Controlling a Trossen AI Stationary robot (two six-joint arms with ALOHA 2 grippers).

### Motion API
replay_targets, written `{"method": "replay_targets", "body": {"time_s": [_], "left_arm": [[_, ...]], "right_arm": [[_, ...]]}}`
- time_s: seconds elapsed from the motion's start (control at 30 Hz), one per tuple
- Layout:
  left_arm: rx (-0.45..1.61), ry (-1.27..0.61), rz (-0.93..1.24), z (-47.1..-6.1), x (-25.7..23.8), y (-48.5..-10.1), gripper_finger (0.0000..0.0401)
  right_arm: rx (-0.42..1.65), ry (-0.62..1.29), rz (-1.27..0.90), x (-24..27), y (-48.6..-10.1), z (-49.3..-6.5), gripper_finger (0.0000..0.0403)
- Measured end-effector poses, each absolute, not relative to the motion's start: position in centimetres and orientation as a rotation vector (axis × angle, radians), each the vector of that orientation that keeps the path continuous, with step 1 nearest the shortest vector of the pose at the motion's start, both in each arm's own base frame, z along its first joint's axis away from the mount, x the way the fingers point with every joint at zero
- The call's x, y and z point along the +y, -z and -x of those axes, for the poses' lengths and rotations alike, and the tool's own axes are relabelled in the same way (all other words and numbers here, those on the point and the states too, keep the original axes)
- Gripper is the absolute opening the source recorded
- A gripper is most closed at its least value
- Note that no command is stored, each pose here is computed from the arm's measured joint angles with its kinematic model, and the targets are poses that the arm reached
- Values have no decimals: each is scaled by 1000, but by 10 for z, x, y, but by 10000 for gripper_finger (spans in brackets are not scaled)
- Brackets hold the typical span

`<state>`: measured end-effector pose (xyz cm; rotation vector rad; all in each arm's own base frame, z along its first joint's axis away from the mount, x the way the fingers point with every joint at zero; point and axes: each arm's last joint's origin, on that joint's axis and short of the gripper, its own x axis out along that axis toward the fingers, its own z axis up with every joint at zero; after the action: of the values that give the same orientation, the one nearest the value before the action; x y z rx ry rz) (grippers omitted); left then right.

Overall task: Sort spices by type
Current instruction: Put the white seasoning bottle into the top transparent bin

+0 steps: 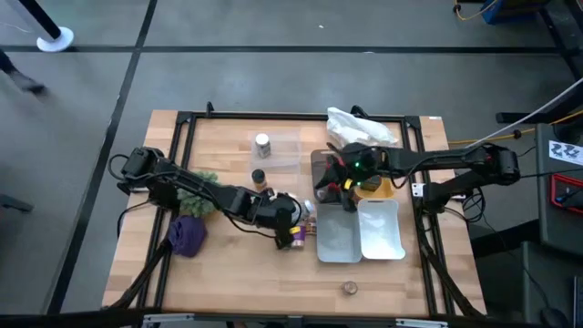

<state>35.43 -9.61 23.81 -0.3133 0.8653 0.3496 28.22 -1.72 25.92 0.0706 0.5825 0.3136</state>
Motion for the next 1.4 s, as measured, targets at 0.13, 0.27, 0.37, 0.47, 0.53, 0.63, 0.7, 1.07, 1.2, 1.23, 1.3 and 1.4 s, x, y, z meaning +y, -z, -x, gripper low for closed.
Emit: {"method": "replay_targets", "body": {"time_s": [0.13, 0.27, 0.37, 0.47, 0.53, 0.63, 0.7, 1.07, 1.2, 1.23, 1.3, 1.4], "left_arm": [[849, -337, 294, -357, -92, -239, 185], [857, -319, 266, -358, -91, -239, 184], [857, -308, 260, -358, -92, -239, 183], [858, -297, 247, -358, -92, -239, 184], [855, -285, 245, -358, -94, -239, 185], [849, -274, 244, -358, -96, -240, 183], [849, -272, 244, -358, -97, -240, 183], [844, -273, 250, -359, -97, -240, 183], [838, -278, 257, -359, -97, -241, 184], [834, -277, 259, -359, -97, -241, 184], [820, -272, 260, -360, -97, -242, 183], [796, -271, 263, -362, -97, -243, 183]], "right_arm": [[559, -342, -44, -3, -256, -291, 237], [577, -341, -54, 7, -252, -293, 237], [581, -356, -48, 13, -251, -293, 237], [584, -367, -44, 18, -251, -293, 237], [589, -391, -57, 20, -251, -293, 237], [597, -423, -107, 21, -251, -292, 237], [607, -431, -114, 21, -250, -292, 237], [647, -437, -158, 21, -248, -290, 237], [652, -414, -171, 21, -248, -290, 237], [653, -414, -172, 21, -248, -290, 237], [653, -417, -174, 21, -248, -290, 237], [654, -418, -182, 22, -248, -290, 237]]}}
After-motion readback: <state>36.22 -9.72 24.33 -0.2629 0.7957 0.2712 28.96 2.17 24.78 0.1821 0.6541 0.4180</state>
